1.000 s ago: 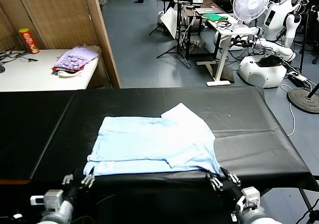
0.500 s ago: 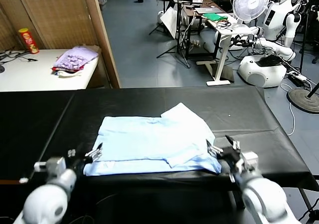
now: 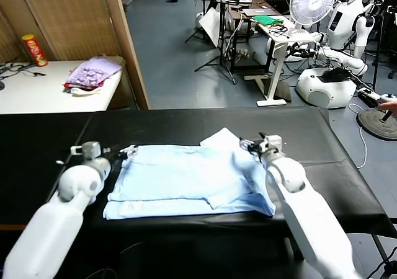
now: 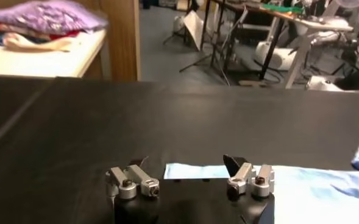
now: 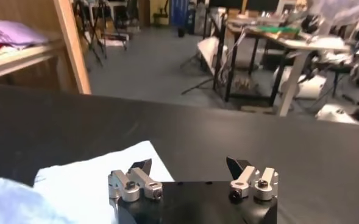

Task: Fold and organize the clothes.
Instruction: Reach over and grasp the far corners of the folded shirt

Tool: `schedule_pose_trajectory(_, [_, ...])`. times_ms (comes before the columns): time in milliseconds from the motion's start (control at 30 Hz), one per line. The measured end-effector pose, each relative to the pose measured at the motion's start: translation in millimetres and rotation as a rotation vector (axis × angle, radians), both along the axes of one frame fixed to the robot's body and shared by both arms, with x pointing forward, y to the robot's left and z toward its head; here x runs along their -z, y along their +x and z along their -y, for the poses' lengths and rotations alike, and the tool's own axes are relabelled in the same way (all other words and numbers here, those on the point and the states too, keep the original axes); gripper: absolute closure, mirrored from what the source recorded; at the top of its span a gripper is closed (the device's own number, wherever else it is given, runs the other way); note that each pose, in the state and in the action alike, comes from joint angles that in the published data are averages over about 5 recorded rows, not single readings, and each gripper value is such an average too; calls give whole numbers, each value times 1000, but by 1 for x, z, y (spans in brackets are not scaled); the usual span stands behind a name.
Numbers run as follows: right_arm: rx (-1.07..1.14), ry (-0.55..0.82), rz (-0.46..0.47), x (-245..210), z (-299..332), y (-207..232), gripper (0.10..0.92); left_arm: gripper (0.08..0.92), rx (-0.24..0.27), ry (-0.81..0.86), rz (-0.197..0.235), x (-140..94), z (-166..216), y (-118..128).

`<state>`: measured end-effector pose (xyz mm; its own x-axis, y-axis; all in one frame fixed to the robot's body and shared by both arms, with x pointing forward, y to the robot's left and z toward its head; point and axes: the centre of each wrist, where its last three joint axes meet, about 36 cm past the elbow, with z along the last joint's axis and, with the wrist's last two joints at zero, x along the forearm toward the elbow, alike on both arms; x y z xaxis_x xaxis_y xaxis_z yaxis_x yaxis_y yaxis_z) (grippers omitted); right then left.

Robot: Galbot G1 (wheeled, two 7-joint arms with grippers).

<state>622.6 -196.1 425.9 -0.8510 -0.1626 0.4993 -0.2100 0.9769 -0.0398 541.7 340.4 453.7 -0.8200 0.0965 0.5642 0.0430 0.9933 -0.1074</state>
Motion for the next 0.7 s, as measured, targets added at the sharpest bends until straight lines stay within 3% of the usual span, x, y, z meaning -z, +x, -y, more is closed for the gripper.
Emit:
schedule_pose_trajectory(233, [-13,-7,-37,9,-15,11,254,201,-5,13,-45,12,-1,17])
schedule_pose_trajectory(433, [-18,1,-45,10,-20,13,441,229,-2,17,-55,16,-5,25])
schedule_pose_trajectory(700, [-15,5,-47,15,-19,11,835,601,33,0,-55,17,-8,21])
